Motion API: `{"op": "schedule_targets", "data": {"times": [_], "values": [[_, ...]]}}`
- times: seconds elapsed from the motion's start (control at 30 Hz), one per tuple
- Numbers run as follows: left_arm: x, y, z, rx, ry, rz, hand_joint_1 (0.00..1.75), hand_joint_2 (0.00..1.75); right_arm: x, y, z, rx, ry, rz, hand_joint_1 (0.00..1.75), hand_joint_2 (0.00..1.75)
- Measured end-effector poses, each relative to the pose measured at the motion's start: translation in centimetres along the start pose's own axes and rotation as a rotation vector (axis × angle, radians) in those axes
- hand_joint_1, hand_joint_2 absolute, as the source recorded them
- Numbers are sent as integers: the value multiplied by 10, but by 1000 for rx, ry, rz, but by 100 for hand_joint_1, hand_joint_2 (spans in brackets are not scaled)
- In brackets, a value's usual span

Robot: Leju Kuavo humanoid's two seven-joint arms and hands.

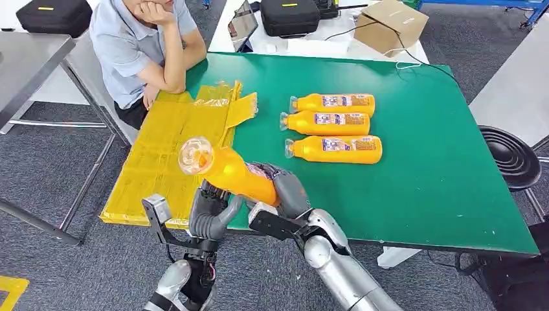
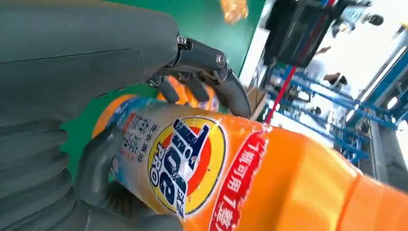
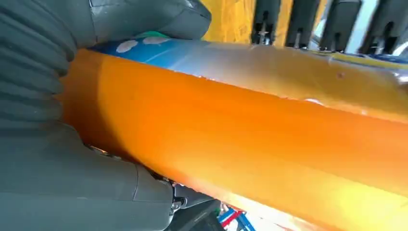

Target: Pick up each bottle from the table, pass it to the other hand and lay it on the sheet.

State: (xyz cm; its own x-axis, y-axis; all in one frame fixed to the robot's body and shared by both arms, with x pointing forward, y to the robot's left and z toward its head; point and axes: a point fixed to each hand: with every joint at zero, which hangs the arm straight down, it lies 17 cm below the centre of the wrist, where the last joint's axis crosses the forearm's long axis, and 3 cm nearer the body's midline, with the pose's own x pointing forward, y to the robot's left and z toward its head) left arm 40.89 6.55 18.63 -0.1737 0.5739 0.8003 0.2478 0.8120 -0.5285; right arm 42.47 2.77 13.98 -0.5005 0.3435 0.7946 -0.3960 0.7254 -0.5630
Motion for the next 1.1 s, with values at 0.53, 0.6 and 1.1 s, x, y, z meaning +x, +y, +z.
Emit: {"op": "schedule_targets", "data": {"times": [0.53,0.6,1.1], "values": [[5,-6,-4,-24,-41,-150,0,175,-17,23,8,76,63,35,175,175],[5,-9,-3,-32,-45,-153,0,175,-18,24,11,72,67,0,175,175],[-3,-16,2,-60,-11,-187,0,175,-19,11,18,0,62,-42,175,175]]}}
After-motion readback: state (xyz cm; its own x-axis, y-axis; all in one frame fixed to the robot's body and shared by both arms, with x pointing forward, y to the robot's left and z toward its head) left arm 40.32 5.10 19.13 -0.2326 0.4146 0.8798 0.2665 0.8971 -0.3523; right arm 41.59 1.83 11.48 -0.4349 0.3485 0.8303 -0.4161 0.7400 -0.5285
